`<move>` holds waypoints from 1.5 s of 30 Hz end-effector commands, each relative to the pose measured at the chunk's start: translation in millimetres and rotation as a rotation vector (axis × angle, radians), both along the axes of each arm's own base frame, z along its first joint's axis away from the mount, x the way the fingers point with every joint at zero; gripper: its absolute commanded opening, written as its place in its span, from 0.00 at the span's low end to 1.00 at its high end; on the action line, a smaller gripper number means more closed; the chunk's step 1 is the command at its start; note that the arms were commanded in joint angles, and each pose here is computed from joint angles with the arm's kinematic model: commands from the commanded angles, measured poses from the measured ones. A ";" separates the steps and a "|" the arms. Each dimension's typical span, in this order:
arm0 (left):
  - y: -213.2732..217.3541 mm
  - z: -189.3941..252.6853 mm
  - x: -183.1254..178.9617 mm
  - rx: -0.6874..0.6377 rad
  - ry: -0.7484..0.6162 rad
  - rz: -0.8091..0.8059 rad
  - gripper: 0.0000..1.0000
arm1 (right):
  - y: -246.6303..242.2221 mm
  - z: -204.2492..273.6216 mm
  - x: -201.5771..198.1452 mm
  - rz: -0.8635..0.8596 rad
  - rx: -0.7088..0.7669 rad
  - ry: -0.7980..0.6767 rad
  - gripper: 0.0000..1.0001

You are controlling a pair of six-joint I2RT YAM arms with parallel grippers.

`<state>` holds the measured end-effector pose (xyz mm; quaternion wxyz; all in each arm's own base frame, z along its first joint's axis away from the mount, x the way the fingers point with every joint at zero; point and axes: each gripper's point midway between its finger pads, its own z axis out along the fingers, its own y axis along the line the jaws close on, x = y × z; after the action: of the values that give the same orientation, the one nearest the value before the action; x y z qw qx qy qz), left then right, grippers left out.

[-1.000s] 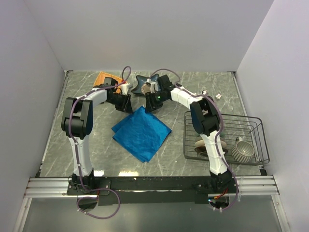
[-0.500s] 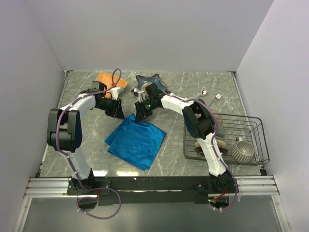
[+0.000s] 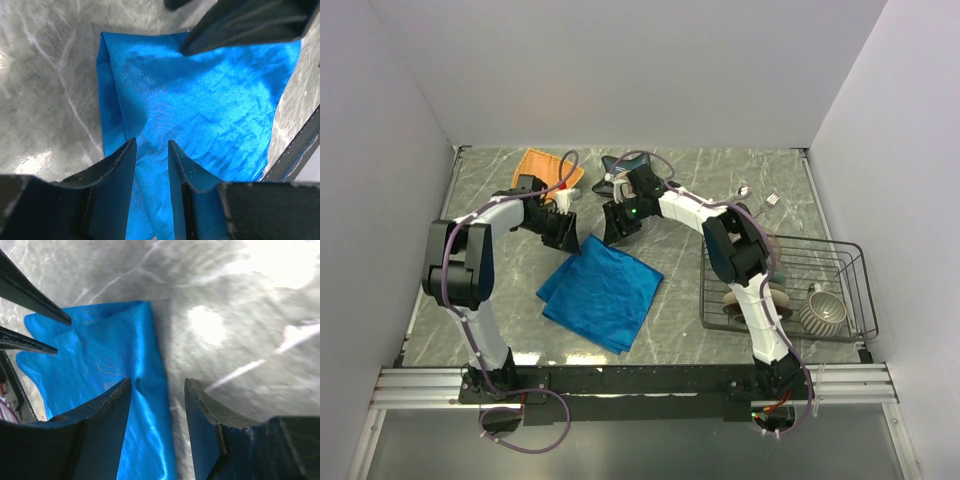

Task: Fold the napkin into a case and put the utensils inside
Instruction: Smooth out the square-folded napkin at the center of the board.

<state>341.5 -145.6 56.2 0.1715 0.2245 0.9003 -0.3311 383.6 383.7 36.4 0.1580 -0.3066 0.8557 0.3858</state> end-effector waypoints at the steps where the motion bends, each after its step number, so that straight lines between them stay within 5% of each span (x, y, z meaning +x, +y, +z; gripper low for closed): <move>1: -2.2 -9.1 0.9 0.009 -0.003 -0.015 0.38 | 2.2 16.5 11.2 -0.014 0.011 -0.042 0.54; 15: -5.2 -25.3 0.8 0.047 0.020 -0.032 0.32 | 13.4 13.7 -3.4 0.037 0.082 0.042 0.53; 25: -9.5 -9.4 17.4 0.039 -0.012 -0.035 0.01 | 16.5 3.4 -6.7 0.062 0.069 0.057 0.52; 45: -4.7 -17.2 45.2 0.096 -0.047 -0.016 0.01 | 11.5 -2.3 -6.6 0.068 0.042 0.045 0.49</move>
<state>372.7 -149.7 34.8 0.1579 0.2372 0.9124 -0.2937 374.0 392.3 34.5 0.1270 -0.3111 0.8431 0.4198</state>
